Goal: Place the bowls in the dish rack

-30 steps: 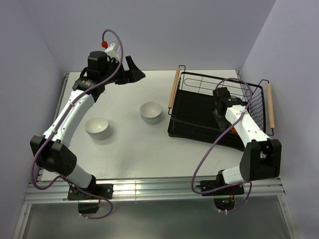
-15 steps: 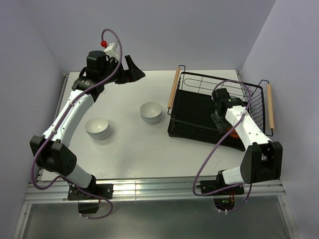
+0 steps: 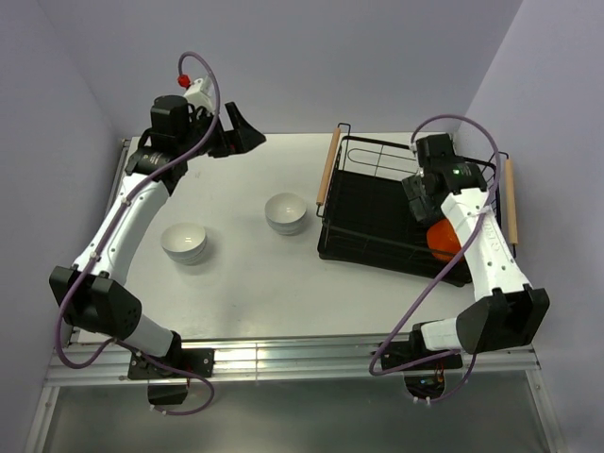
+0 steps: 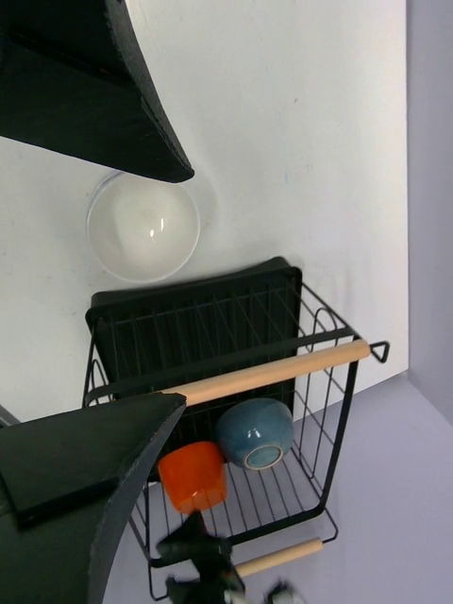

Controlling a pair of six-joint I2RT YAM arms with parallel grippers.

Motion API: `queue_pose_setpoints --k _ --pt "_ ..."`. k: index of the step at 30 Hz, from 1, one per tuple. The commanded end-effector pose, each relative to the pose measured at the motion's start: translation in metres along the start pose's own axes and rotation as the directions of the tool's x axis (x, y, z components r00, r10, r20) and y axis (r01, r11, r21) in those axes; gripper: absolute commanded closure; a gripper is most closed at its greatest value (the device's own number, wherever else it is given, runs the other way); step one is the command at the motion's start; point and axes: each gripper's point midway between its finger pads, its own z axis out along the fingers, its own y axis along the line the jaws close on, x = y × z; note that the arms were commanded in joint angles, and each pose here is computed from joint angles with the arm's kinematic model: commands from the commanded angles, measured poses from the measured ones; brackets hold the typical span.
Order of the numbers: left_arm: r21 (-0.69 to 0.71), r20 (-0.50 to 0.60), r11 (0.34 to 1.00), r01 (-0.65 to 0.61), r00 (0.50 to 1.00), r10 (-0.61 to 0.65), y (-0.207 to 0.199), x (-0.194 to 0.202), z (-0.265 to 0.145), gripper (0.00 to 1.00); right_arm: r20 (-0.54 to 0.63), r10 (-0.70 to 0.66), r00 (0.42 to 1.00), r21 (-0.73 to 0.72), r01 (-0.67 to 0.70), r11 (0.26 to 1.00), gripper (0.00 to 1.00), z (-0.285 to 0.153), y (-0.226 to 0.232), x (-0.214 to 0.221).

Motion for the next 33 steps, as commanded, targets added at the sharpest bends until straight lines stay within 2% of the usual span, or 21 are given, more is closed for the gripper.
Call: queue_pose_setpoints --k 1,5,6,11,14,15,17,18,20,21,23,24,25,26,28,29,33 --pt "0.004 0.047 0.998 -0.059 0.997 0.059 0.002 -0.016 -0.016 0.01 0.155 0.067 0.986 0.003 -0.069 0.998 0.0 -0.039 -0.026 -0.033" --pt "-0.057 -0.008 0.988 -0.141 0.99 0.141 0.027 -0.006 -0.022 0.01 0.287 0.116 0.951 -0.035 -0.111 0.993 0.0 -0.065 -0.039 -0.066" --pt "-0.056 -0.024 0.978 -0.202 0.979 0.201 0.031 -0.003 -0.024 0.0 0.314 0.127 0.941 -0.041 -0.121 0.992 0.0 -0.071 -0.041 -0.072" --pt "-0.141 -0.067 0.962 -0.236 0.971 0.228 0.064 0.006 -0.049 0.01 0.408 0.22 0.886 -0.149 -0.174 0.974 0.0 -0.096 -0.04 -0.101" --pt "-0.138 -0.171 0.956 -0.259 0.957 0.235 0.086 0.028 -0.073 0.05 0.436 0.256 0.863 -0.251 -0.157 0.955 0.0 -0.104 -0.026 -0.113" --pt "-0.097 -0.248 0.942 -0.321 0.924 0.289 0.092 0.046 -0.083 0.05 0.44 0.258 0.861 -0.301 -0.129 0.945 0.0 -0.104 -0.015 -0.115" --pt "-0.07 -0.329 0.925 -0.374 0.884 0.332 0.107 0.062 -0.1 0.07 0.442 0.264 0.857 -0.362 -0.099 0.927 0.0 -0.105 -0.002 -0.118" --pt "-0.045 -0.398 0.9 -0.433 0.834 0.382 0.121 0.075 -0.117 0.07 0.437 0.265 0.86 -0.418 -0.067 0.906 0.0 -0.105 0.012 -0.119" --pt "-0.004 -0.418 0.872 -0.49 0.793 0.444 0.131 0.074 -0.138 0.09 0.413 0.262 0.872 -0.474 -0.04 0.879 0.0 -0.104 0.026 -0.117" --pt "0.062 -0.444 0.818 -0.572 0.718 0.536 0.137 0.078 -0.149 0.09 0.4 0.257 0.88 -0.507 -0.021 0.862 0.0 -0.103 0.035 -0.118" --pt "0.14 -0.52 0.812 -0.567 0.656 0.547 0.137 0.097 -0.174 0.12 0.381 0.264 0.886 -0.583 0.009 0.812 0.0 -0.107 0.051 -0.117" --pt "0.216 -0.525 0.752 -0.623 0.576 0.627 0.139 0.101 -0.181 0.13 0.377 0.267 0.887 -0.605 0.017 0.796 0.0 -0.109 0.056 -0.119" --pt "0.229 -0.544 0.749 -0.622 0.556 0.628 0.141 0.108 -0.186 0.13 0.371 0.27 0.888 -0.644 0.037 0.764 0.0 -0.114 0.064 -0.12" --pt "0.255 -0.552 0.712 -0.654 0.506 0.663 0.146 0.112 -0.19 0.13 0.366 0.274 0.889 -0.659 0.04 0.751 0.0 -0.115 0.067 -0.121" --pt "0.318 -0.554 0.671 -0.67 0.444 0.705 0.151 0.132 -0.195 0.14 0.351 0.278 0.894 -0.694 0.049 0.719 0.0 -0.118 0.074 -0.123" --pt "0.367 -0.544 0.615 -0.698 0.375 0.75 0.157 0.139 -0.197 0.15 0.348 0.278 0.895 -0.699 0.05 0.714 0.0 -0.118 0.075 -0.123" --pt "0.493 -0.512 0.56 -0.666 0.298 0.806 0.164 0.172 -0.197 0.19 0.332 0.288 0.898 -0.72 0.044 0.692 0.0 -0.116 0.083 -0.121"
